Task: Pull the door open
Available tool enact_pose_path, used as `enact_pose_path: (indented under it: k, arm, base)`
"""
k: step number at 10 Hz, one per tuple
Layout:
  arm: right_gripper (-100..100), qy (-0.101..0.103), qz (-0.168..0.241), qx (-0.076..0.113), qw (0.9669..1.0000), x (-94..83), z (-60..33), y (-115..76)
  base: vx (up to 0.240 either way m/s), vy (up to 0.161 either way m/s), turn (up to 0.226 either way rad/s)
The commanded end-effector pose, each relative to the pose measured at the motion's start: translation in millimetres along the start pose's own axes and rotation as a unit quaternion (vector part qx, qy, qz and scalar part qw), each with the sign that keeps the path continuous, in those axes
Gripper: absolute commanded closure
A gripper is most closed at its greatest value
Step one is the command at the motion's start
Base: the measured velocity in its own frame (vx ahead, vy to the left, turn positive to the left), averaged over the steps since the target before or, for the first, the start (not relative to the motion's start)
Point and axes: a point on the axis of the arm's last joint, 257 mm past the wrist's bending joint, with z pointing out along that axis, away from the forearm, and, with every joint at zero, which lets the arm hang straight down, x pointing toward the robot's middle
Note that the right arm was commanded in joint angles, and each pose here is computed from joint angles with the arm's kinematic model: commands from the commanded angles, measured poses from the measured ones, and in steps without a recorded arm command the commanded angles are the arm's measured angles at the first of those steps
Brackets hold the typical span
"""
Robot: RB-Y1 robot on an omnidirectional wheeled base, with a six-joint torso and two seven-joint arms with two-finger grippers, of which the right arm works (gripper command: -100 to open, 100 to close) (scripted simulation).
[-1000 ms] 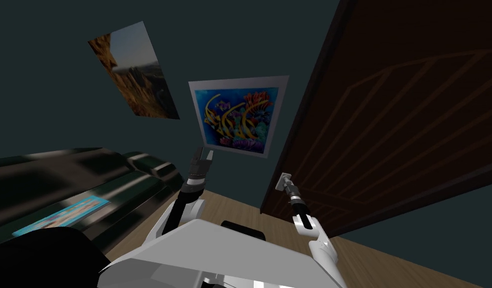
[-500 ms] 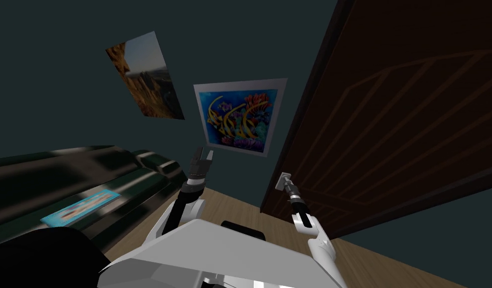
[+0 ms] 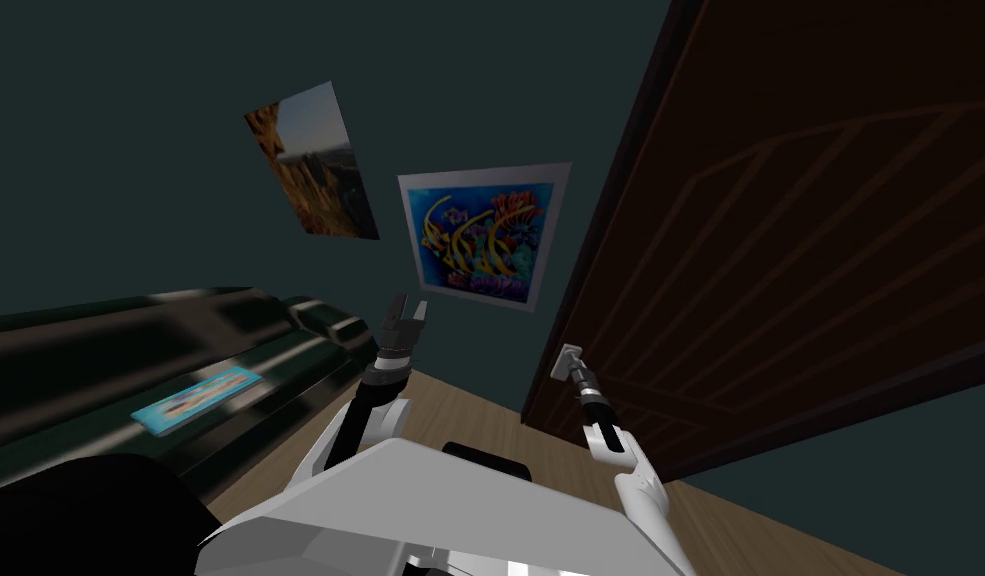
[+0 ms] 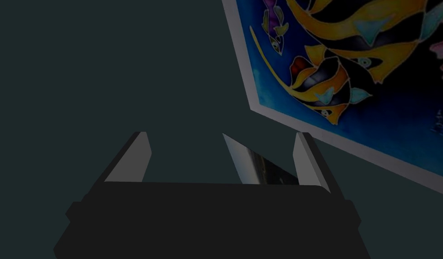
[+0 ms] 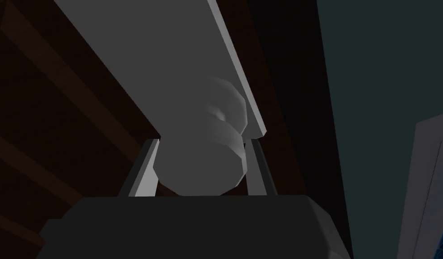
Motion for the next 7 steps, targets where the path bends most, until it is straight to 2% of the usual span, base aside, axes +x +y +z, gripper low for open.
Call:
enact_pose_path:
  k: [1, 3, 4, 6, 7]
  arm:
    - [100, 0.000, 0.023, -0.002, 0.9997, 1.7, 0.8, 3.5]
    - [100, -0.005, 0.073, -0.001, 0.9973, 0.4, 3.5, 3.7]
    - [100, -0.005, 0.079, -0.001, 0.9969, 0.4, 3.5, 3.7]
    - [100, -0.009, 0.131, 0.001, 0.9913, -1.0, 6.6, 3.8]
    - [100, -0.009, 0.140, 0.001, 0.9902, -1.0, 6.6, 3.8]
  base:
    - [-0.043, -0.031, 0.037]
    - [-0.047, -0.031, 0.069]
    - [-0.045, -0.027, 0.038]
    - [-0.061, -0.033, 0.067]
    - [-0.053, -0.036, 0.056]
